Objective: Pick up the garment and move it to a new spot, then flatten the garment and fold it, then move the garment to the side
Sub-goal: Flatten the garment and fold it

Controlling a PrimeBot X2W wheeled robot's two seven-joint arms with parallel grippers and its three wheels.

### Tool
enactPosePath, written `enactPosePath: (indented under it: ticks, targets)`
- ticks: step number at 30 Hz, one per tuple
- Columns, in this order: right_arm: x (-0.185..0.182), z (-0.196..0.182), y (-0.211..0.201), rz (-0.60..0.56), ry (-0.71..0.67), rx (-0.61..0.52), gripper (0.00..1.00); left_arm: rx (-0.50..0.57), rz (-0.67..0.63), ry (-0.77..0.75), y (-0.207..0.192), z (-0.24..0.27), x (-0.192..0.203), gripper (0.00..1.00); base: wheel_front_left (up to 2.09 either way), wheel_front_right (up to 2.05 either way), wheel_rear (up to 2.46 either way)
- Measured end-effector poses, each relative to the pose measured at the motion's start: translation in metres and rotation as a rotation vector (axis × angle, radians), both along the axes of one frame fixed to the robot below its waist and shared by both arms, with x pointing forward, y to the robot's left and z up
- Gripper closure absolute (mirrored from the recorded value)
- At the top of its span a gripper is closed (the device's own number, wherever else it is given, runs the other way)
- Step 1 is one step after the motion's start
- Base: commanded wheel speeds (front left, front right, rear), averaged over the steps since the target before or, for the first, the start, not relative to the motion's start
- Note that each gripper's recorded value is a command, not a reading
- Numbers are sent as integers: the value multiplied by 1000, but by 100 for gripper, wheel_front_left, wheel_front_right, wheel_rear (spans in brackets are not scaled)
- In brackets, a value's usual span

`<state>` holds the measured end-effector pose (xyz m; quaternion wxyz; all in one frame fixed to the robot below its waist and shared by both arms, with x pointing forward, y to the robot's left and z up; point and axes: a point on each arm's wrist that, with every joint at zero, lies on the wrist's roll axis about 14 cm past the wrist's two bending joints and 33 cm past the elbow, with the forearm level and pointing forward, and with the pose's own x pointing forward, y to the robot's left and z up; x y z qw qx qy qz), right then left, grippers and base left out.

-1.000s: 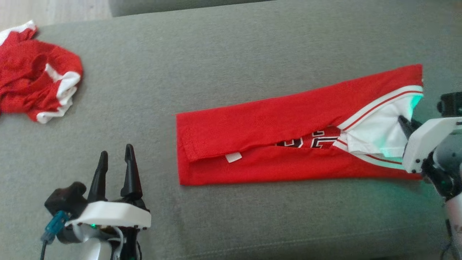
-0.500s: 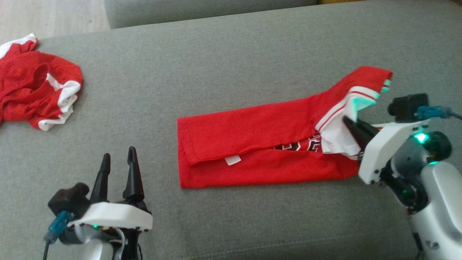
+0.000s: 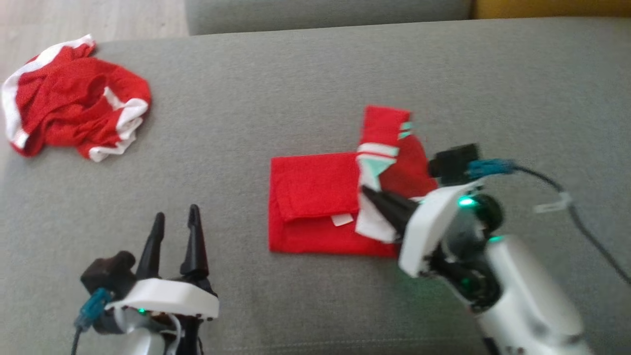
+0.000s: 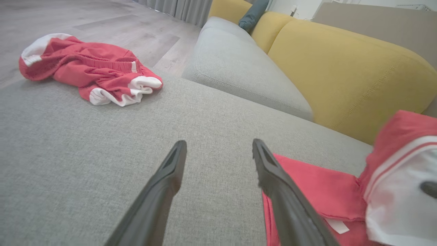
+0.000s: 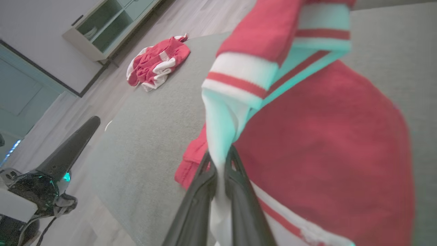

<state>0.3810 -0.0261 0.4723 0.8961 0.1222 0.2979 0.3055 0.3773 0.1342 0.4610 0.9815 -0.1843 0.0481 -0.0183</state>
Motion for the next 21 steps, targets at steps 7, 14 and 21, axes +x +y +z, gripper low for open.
enactPosePath:
  ticks: [7, 14, 21]
  targets:
    - [8, -31, 29, 34, 84, 16, 100, 0, 15, 4, 5, -1, -5, 0, 0, 0, 0]
    - [14, -38, 58, 76, 131, 95, 100, 3, 45, 17, 14, -4, -7, 0, 0, 0, 0]
    - [16, -49, 72, 90, 165, 111, 24, 3, 50, 30, 14, -8, -12, 0, 0, 0, 0]
